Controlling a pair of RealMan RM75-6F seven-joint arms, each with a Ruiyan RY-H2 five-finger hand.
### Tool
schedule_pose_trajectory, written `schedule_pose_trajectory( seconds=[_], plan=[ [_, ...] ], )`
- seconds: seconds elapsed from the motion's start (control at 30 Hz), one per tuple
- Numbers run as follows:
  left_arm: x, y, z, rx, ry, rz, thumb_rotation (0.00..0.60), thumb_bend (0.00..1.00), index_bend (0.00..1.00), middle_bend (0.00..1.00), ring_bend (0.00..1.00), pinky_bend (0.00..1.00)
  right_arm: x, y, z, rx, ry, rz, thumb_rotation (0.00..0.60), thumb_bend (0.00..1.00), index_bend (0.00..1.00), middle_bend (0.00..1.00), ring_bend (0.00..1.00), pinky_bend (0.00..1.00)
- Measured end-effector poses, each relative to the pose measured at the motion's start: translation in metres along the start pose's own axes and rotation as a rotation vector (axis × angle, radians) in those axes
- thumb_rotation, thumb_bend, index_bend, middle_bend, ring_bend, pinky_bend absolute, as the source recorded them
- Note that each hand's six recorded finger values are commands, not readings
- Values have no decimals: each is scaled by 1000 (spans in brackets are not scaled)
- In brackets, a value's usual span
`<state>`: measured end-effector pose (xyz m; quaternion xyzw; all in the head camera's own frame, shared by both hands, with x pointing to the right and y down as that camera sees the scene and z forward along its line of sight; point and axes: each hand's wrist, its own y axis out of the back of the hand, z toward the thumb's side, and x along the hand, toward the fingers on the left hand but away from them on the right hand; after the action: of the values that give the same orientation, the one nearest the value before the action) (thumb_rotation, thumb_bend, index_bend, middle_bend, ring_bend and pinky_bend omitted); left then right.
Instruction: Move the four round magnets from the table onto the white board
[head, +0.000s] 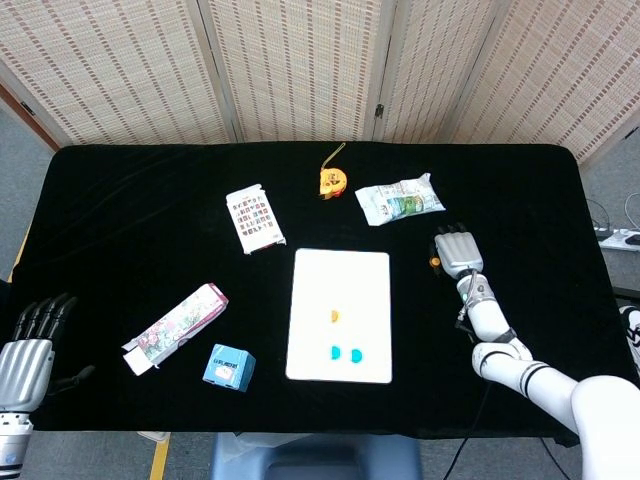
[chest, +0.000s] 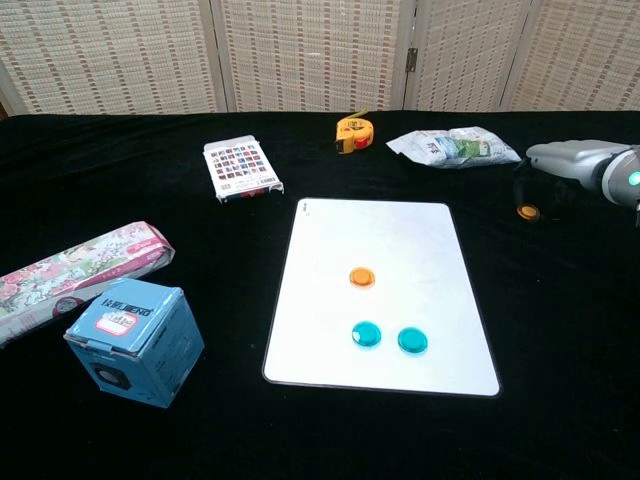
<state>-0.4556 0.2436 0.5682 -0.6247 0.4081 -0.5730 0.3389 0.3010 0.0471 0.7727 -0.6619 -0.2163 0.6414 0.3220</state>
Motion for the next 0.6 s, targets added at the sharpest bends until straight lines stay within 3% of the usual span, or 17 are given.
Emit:
schedule_pose_trajectory(
  seconds=[0.27, 0.6],
  plan=[
    [3, 1, 3, 4, -9, 4, 600, 153, 9, 76, 59, 0, 22, 12, 28, -29, 118, 0, 600, 376, 556, 234, 155, 88],
    [0, 2, 4, 1, -8, 6, 600, 153, 9, 76, 58, 0, 73, 21, 107, -9, 383, 42, 600, 377, 556, 232, 156, 88]
  ],
)
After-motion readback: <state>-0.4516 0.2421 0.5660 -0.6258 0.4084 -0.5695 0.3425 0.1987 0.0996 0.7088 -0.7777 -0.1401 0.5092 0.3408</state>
